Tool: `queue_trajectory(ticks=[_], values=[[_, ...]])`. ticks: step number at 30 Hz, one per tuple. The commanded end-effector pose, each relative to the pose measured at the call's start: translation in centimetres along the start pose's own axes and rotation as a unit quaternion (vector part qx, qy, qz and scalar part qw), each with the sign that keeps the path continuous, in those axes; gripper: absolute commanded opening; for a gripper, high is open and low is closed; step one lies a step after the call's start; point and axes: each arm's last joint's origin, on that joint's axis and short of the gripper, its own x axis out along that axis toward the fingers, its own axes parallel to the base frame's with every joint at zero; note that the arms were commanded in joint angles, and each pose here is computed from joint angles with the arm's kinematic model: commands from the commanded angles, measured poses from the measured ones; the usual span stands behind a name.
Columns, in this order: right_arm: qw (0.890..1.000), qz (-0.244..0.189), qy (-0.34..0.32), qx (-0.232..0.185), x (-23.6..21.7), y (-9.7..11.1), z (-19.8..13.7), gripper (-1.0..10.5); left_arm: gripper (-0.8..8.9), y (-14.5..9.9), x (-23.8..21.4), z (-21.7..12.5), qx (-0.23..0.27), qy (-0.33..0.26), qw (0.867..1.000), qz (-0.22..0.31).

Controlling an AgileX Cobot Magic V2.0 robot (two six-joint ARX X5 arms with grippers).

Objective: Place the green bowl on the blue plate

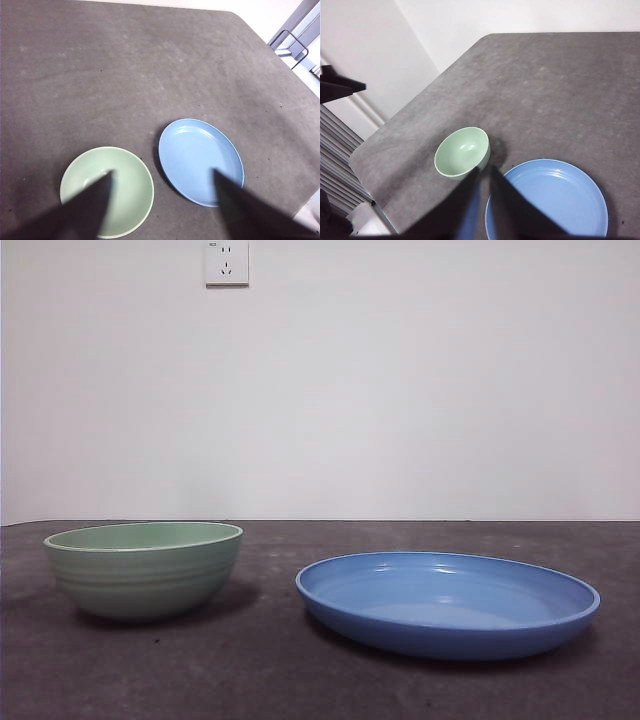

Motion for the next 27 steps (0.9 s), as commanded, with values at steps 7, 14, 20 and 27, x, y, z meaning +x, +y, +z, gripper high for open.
queue_trajectory(ticks=[7,14,20,27], values=[[1.000,-0.010,-0.006,-0.016,-0.1,0.3,0.4,6.1,5.63,-0.2,-0.2,0.6,0.016,-0.011,1.000,-0.004],[1.000,-0.016,-0.004,-0.014,-0.1,0.2,0.4,6.1,5.60,0.3,0.5,0.8,0.009,0.003,1.000,-0.002],[1.000,-0.016,-0.004,-0.014,-0.1,0.2,0.4,6.1,5.58,1.7,2.2,0.9,-0.013,0.035,0.999,0.034],[1.000,-0.016,-0.004,-0.014,-0.1,0.3,0.3,6.1,5.58,4.5,5.2,0.0,-0.059,0.128,0.981,0.130]])
